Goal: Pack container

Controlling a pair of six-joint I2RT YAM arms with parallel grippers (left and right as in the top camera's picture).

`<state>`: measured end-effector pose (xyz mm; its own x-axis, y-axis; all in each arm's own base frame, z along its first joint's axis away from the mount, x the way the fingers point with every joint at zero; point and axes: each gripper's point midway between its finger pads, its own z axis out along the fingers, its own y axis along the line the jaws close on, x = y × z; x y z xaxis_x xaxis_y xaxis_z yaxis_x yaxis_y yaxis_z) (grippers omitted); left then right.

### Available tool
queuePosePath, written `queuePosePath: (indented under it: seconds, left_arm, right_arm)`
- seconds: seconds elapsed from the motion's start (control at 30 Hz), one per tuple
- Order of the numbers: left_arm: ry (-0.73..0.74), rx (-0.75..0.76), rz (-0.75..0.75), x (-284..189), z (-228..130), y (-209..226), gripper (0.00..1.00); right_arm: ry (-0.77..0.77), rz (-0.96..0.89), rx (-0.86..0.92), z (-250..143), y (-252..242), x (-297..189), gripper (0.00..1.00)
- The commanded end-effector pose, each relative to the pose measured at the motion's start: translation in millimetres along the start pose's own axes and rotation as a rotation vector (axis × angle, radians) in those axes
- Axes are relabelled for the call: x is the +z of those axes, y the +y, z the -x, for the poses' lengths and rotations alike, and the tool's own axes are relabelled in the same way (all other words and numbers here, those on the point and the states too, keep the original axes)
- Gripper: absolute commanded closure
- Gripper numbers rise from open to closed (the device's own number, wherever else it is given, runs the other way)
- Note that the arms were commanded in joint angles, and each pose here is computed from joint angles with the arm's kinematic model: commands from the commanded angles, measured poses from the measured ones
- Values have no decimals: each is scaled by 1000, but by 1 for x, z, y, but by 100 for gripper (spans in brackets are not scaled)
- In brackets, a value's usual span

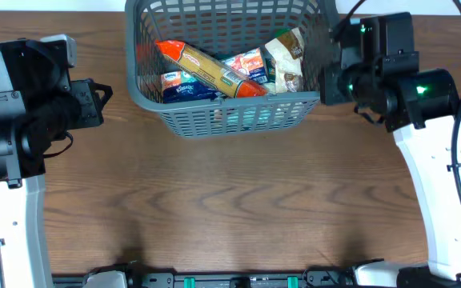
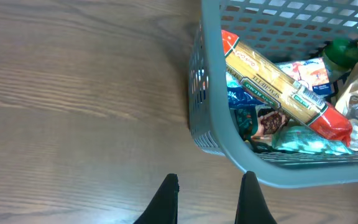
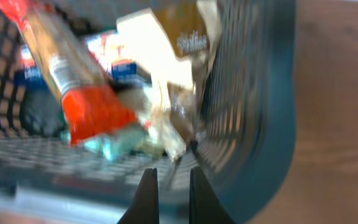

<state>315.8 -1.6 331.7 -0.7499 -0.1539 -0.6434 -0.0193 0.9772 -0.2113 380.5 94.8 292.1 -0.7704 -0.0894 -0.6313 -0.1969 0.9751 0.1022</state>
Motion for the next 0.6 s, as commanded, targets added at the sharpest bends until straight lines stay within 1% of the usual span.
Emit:
queuePosePath:
  seconds: [0.0, 0.07, 0.27, 0.43, 0.57]
  left_arm:
    - [-6, -3, -4, -2, 1, -1, 94]
    - [-6, -3, -4, -2, 1, -1, 94]
    - [-6, -3, -4, -2, 1, -1, 94]
    - [-6, -3, -4, -2, 1, -1, 94]
    - [-6, -3, -4, -2, 1, -1, 94]
  right_arm:
    - [-36, -27, 16, 13, -7, 6, 99]
    - [-28, -27, 17, 15, -7, 15, 99]
    - [105, -38, 25, -9, -11, 45, 99]
    - [172, -38, 29, -24, -11, 41, 99]
    - [265, -31, 2, -45, -10, 32, 99]
